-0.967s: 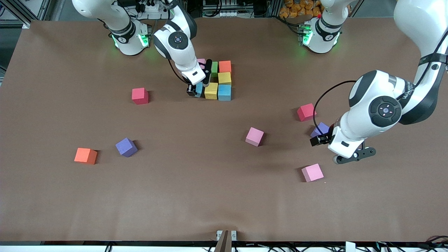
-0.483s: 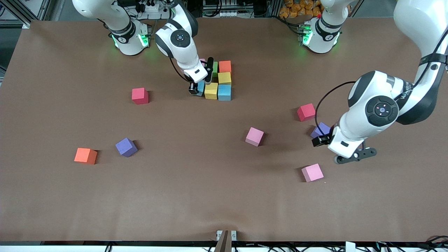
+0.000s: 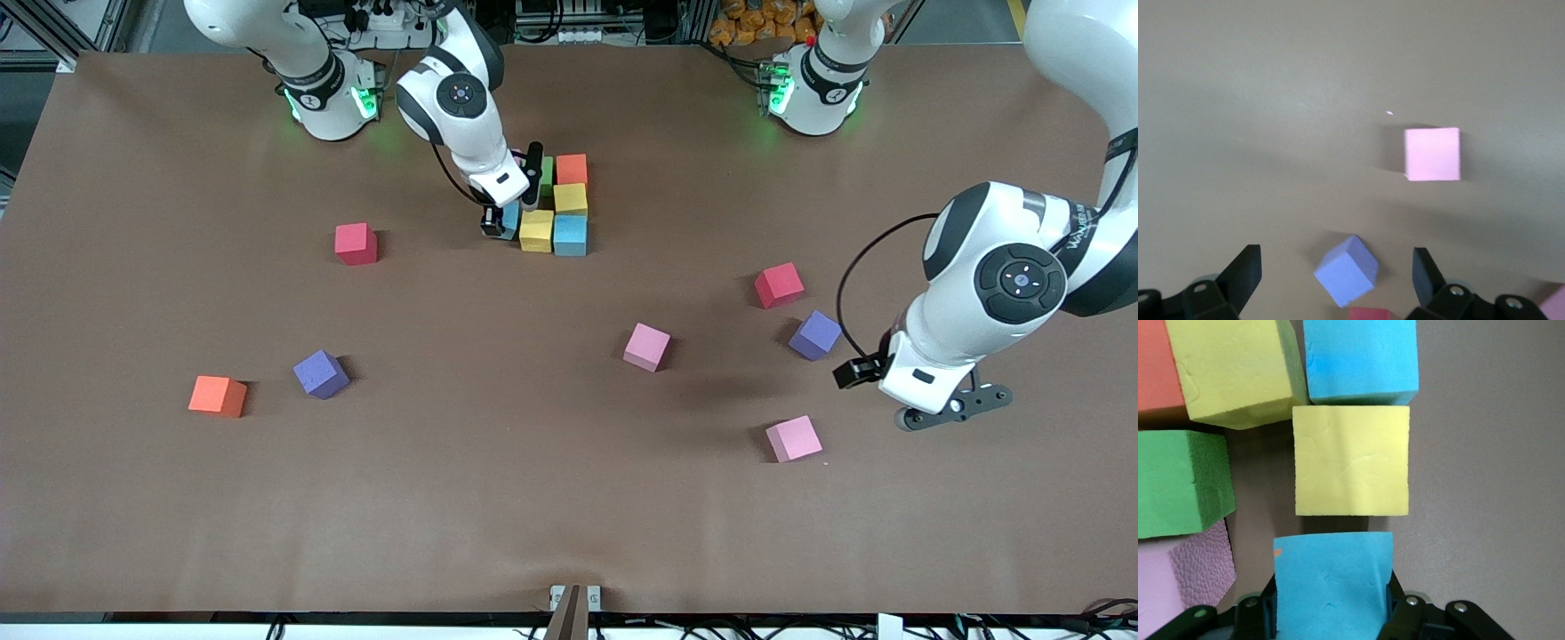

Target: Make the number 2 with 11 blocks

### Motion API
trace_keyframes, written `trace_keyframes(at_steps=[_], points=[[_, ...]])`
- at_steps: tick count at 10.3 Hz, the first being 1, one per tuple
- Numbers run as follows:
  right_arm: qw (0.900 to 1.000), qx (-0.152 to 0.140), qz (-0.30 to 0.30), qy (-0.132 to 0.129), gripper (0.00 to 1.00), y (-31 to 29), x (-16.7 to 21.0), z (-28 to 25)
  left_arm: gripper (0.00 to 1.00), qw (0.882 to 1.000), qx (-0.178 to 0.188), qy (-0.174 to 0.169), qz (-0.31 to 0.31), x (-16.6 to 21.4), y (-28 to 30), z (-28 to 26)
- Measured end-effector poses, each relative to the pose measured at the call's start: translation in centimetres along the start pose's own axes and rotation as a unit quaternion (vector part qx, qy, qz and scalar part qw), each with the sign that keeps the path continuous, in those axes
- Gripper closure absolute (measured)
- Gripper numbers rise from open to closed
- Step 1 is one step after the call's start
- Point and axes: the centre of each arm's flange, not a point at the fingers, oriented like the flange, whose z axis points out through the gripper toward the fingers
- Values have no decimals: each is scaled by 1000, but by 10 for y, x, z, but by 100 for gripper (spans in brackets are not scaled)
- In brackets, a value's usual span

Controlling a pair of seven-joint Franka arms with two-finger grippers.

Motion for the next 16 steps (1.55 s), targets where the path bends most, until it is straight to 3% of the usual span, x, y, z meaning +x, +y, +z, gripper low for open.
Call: trace_keyframes(at_steps=[3,7,9,13,16], points=[[1000,-10,0,13,41,1,2,-2,0,998,30,-12,49,0,-17,2],[1000,-12,2,15,41,3,1,-4,0,997,13,-22,77,-6,-47,-27],[1000,-11,3,14,41,4,-1,-4,0,996,15,-19,87,-13,-42,-34],[1000,-9,9,10,41,5,-10,-2,0,994,-17,-30,104,-15,-39,-34],[1000,-5,18,18,41,4,-22,-27,0,994,-17,-34,105,-14,-38,-28]])
